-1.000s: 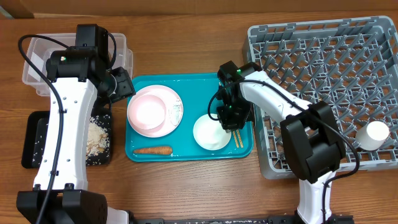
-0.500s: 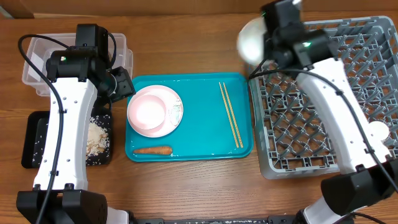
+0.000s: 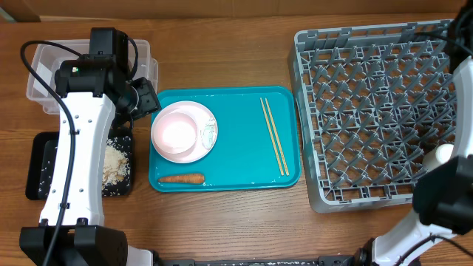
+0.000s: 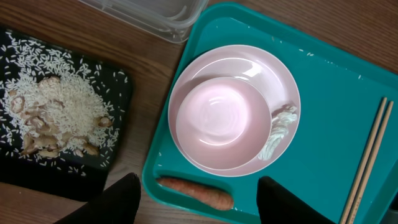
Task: Sort waste into correct bins and load items into the dishwasher
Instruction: 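Carry the white bowl into the dish rack's back right area, then move the right gripper over the wooden chopsticks on the teal tray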
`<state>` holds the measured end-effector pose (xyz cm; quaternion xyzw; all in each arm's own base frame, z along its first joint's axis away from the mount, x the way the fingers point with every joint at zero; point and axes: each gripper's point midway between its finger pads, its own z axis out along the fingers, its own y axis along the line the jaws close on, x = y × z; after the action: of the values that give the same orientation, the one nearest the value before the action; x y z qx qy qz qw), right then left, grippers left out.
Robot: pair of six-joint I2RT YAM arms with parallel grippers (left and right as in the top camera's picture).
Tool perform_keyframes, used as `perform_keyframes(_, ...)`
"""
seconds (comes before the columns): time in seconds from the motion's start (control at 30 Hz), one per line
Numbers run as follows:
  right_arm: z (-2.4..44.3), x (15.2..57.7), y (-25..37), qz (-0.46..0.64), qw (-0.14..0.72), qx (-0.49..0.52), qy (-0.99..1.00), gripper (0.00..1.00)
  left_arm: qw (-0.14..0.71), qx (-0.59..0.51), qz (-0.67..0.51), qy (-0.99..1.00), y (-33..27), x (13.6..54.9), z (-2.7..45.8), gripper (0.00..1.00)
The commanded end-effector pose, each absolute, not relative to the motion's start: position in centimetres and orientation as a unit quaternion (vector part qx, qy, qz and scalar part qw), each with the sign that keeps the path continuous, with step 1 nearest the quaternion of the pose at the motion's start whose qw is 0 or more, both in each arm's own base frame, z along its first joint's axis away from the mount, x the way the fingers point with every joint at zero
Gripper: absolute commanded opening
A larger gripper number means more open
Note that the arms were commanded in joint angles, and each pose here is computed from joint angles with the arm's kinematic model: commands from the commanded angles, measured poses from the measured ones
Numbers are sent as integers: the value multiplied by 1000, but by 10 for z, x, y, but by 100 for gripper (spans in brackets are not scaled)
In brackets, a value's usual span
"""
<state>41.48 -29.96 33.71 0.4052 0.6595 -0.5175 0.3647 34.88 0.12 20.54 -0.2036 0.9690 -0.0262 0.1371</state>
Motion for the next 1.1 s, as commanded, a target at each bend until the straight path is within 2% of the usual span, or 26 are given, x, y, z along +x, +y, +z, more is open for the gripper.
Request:
perform_keyframes(0.0,301,411,-325,-558,305,408,655,4,150,-208,-26,966,3,349,212,63)
perform_keyframes(0.23,224,435,-328,-551,269,398,682,4,148,-212,-34,965,1,349,212,63)
perform_keyframes(0.37,195,447,-314,-541,256,377,707,4,147,-214,-42,965,-2,349,212,63)
perform_keyframes(0.67,166,464,-283,-523,246,345,739,4,147,-213,-42,965,-2,349,213,63)
perform_keyframes(0.87,155,455,-273,-515,224,344,752,4,147,-213,-42,965,-2,349,212,63)
perform_keyframes(1.07,112,450,-226,-427,159,296,840,4,147,-213,-42,965,-2,349,212,63)
